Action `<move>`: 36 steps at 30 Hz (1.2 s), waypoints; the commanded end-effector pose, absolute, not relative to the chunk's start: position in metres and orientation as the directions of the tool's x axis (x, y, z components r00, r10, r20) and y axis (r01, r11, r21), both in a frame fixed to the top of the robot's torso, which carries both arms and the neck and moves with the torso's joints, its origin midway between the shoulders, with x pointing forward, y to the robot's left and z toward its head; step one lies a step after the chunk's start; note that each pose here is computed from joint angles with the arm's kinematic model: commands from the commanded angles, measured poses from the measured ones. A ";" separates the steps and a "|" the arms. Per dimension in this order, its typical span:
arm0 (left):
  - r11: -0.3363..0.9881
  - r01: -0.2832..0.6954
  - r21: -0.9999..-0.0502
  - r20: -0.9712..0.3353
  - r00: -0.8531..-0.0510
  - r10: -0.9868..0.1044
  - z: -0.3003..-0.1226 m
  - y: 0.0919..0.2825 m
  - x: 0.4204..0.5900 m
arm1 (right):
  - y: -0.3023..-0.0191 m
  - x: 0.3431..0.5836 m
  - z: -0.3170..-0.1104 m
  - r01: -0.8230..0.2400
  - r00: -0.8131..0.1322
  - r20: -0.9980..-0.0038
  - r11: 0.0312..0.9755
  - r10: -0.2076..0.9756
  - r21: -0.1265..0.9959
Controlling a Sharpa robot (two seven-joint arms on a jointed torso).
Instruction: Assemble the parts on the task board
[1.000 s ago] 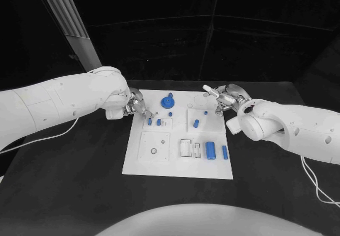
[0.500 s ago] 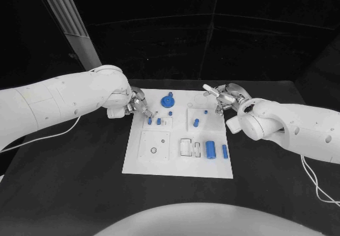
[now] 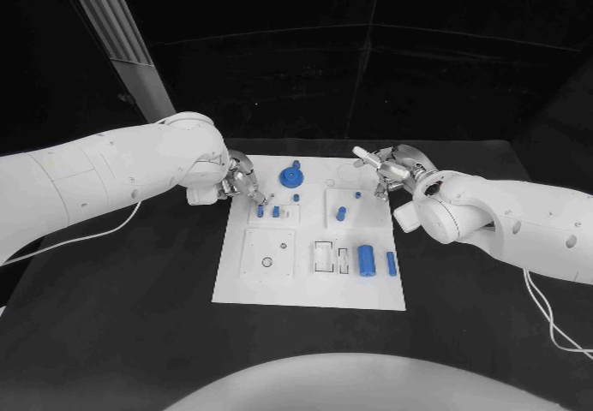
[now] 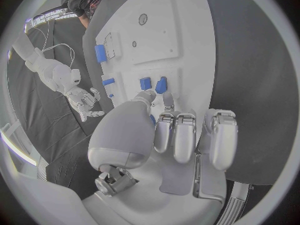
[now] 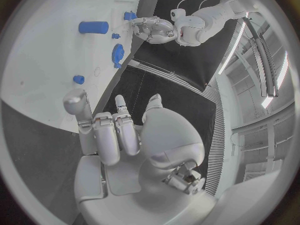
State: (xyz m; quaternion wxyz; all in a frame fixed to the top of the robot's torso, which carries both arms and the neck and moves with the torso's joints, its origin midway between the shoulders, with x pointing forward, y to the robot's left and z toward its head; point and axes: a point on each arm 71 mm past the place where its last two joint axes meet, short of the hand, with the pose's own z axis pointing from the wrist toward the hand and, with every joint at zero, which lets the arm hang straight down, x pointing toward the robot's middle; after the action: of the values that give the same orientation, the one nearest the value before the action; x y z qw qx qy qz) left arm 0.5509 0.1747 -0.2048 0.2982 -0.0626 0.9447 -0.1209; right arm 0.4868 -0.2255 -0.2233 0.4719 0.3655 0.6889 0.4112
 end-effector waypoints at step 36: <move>0.974 -0.034 -0.223 -0.525 -0.838 -0.150 -0.206 0.172 0.550 | -0.224 0.487 -0.222 0.107 -0.285 -0.351 0.394 0.892 0.913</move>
State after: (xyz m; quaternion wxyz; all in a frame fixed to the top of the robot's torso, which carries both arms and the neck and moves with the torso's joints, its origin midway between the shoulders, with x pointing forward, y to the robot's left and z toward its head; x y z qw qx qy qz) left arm 0.5507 0.1722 -0.2062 0.2842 -0.0538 0.9512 -0.1077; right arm 0.4869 -0.2248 -0.2234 0.4716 0.3653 0.6892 0.4114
